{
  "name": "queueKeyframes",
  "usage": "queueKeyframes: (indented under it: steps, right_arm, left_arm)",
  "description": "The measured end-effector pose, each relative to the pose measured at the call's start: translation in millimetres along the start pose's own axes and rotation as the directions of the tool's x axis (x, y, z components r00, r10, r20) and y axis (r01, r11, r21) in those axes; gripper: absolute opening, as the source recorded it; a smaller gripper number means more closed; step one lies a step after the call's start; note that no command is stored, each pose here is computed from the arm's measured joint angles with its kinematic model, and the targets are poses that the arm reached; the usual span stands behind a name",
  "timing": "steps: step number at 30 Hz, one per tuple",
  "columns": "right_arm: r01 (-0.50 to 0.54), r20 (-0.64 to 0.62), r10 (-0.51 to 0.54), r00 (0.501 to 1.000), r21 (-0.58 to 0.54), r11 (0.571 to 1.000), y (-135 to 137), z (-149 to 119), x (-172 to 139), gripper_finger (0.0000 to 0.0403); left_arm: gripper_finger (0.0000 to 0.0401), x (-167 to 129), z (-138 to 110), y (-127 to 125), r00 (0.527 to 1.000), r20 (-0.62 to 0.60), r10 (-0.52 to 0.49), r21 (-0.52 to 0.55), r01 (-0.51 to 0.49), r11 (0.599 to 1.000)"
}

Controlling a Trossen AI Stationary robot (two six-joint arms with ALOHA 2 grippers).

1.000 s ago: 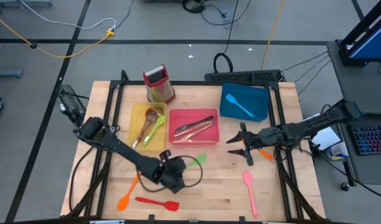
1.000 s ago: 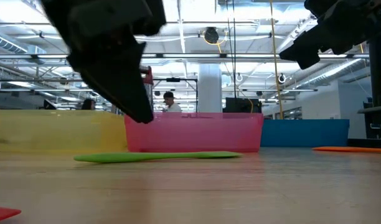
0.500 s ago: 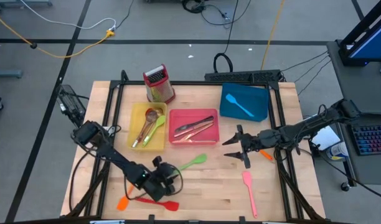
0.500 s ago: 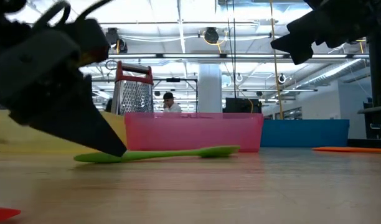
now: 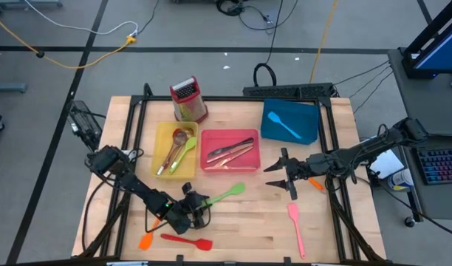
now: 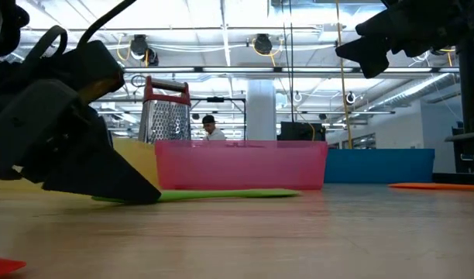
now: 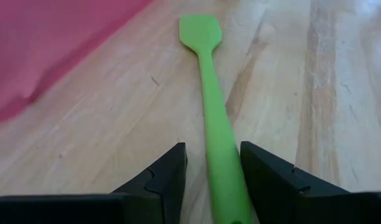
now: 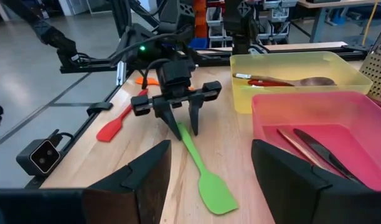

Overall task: Pick & Place Kitchen Items
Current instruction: Put the green spatula into the blue bin

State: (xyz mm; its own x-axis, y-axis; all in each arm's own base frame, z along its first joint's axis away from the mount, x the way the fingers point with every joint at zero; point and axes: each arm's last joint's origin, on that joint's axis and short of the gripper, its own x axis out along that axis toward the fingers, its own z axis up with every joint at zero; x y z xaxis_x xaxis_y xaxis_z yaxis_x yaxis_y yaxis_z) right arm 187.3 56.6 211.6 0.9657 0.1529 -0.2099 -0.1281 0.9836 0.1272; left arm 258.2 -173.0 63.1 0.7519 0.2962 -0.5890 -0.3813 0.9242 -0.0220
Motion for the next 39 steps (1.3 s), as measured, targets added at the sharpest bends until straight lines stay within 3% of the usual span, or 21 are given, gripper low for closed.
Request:
queueKeyframes:
  steps: [4,11,18,28,33,39]
  right_arm:
    - [0.0,-0.001,0.0,1.0,0.0,1.0,0,0,0,0.0215]
    - [0.001,-0.001,-0.001,1.0,-0.008,1.0,0,0,0,0.0214]
    - [0.002,-0.014,-0.003,1.0,-0.041,0.999,0,-2,2,0.0213]
    - [-0.034,-0.18,0.005,0.984,-0.161,0.986,7,-35,29,0.0212]
    - [-0.108,-0.207,0.041,0.977,-0.326,0.939,18,-55,46,0.0212]
    - [-0.151,-0.234,0.046,0.971,-0.457,0.876,22,-78,61,0.0212]
  left_arm:
    - [0.0143,11,-17,-1,0.998,0.038,0.043,-0.043,-0.041,0.998]
    - [0.0056,9,-36,-5,0.991,0.108,0.084,-0.074,-0.077,0.994]
    - [0.0056,9,-31,-5,0.991,0.116,0.073,-0.083,-0.064,0.994]
    - [0.0056,15,-9,-16,0.984,0.18,-0.01,-0.032,0.016,0.999]
    - [0.0056,19,-1,-21,0.983,0.18,-0.04,-0.052,0.05,0.997]
    - [0.0056,23,14,-27,0.962,0.209,-0.175,-0.121,0.203,0.972]
